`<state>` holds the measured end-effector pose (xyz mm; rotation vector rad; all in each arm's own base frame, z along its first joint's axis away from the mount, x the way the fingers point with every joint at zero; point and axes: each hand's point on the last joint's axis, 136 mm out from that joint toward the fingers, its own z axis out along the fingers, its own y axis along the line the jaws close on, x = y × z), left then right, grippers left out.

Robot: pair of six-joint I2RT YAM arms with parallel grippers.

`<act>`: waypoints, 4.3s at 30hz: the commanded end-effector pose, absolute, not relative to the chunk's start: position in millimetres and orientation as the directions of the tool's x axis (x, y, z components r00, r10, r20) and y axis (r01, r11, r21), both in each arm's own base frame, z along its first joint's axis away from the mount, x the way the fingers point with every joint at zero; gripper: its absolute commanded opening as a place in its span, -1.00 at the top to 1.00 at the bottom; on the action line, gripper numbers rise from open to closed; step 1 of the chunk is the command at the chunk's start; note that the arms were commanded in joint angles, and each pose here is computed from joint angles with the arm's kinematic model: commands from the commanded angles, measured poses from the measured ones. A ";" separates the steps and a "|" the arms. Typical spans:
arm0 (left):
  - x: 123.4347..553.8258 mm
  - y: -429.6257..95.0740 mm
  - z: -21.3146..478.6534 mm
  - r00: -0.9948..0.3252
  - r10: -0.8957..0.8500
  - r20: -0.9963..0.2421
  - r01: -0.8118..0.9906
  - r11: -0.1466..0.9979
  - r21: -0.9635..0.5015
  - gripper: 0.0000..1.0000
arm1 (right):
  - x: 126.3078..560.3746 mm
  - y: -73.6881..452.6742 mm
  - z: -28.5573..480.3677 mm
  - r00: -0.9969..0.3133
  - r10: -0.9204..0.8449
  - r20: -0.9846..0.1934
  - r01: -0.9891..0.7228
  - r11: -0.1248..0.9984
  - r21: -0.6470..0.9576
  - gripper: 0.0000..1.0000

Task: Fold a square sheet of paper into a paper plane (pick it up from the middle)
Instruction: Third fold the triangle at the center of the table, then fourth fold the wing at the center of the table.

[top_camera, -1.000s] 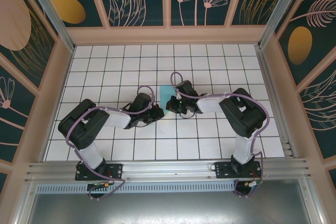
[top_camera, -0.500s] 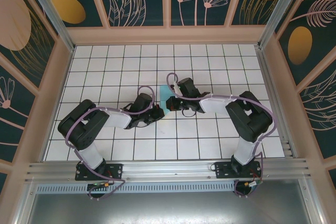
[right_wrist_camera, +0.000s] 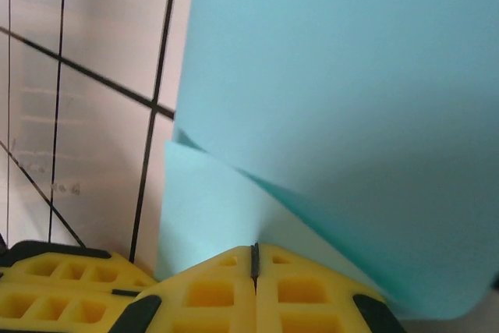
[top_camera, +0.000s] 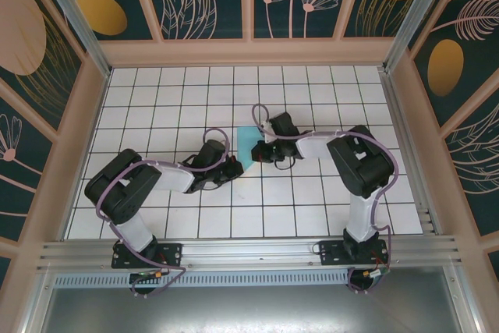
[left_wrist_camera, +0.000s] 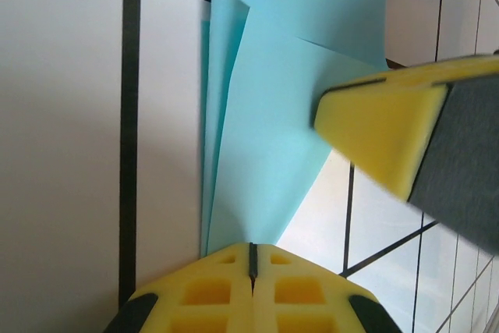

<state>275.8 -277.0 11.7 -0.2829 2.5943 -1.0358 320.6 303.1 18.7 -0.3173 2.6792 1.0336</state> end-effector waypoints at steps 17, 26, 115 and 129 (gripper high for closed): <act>239.4 -228.1 -41.8 -0.946 -0.291 -0.142 -0.186 0.847 -0.499 1.00 | 317.7 322.7 57.4 -0.935 -0.039 -0.352 -0.274 0.710 0.649 0.95; 237.0 -227.5 -42.7 -0.948 -0.286 -0.138 -0.183 0.847 -0.500 1.00 | 315.5 308.0 12.2 -0.969 -0.042 -0.245 -0.194 0.745 0.638 0.96; 323.9 -266.2 31.5 -0.862 -0.261 -0.436 0.018 0.842 -0.539 0.73 | 339.5 295.2 37.1 -0.960 0.267 -0.080 0.108 0.621 0.776 0.84; 306.6 -264.8 118.9 -0.760 -0.279 -0.587 0.227 0.732 -0.642 -0.02 | 320.8 247.0 86.7 -0.881 0.412 -0.234 0.202 0.774 0.601 1.00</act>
